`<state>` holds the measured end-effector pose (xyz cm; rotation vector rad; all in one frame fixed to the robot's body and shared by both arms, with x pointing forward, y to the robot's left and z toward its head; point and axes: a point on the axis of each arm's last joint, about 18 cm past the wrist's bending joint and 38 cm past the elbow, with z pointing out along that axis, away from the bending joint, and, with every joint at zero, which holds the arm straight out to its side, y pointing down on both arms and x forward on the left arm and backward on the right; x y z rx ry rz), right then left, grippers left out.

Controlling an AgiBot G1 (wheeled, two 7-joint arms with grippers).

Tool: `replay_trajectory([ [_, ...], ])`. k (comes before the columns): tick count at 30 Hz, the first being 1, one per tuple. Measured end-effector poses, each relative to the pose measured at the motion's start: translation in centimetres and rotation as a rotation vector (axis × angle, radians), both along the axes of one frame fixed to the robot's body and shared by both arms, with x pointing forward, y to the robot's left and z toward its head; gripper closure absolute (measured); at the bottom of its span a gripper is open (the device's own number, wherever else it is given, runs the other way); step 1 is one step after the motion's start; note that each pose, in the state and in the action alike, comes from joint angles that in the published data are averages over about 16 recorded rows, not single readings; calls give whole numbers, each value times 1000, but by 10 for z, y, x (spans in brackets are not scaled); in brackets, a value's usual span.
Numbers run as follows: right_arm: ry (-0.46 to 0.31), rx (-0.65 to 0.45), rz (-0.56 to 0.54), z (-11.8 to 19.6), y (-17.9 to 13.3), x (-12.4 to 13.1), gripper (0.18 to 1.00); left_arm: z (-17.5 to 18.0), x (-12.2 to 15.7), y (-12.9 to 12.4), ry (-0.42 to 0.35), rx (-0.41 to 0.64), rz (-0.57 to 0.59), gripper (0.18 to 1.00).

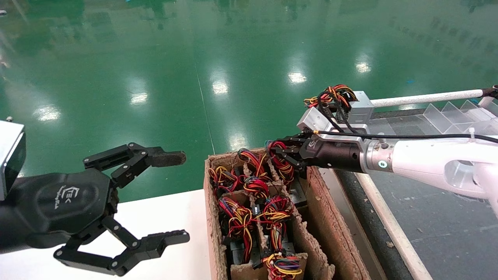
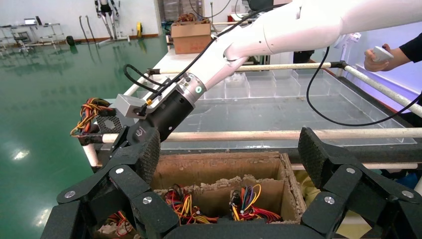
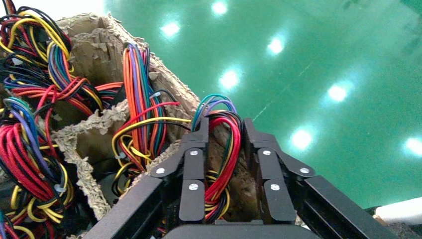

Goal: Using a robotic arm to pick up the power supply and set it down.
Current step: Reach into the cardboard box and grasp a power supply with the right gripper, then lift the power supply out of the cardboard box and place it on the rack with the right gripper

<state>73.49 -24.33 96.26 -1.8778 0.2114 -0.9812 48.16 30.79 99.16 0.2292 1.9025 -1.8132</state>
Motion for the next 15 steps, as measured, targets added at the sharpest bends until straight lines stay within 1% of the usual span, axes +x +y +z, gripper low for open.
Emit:
replay_trajectory([
  [4, -2, 1, -1, -1, 1, 1, 827, 0, 0, 0, 0, 0, 0, 184],
  [10, -14, 10, 3, 2, 0, 0, 903, 0, 0, 0, 0, 0, 0, 184],
  [15, -35, 26, 15, 10, -3, -3, 937, 0, 0, 0, 0, 0, 0, 184],
])
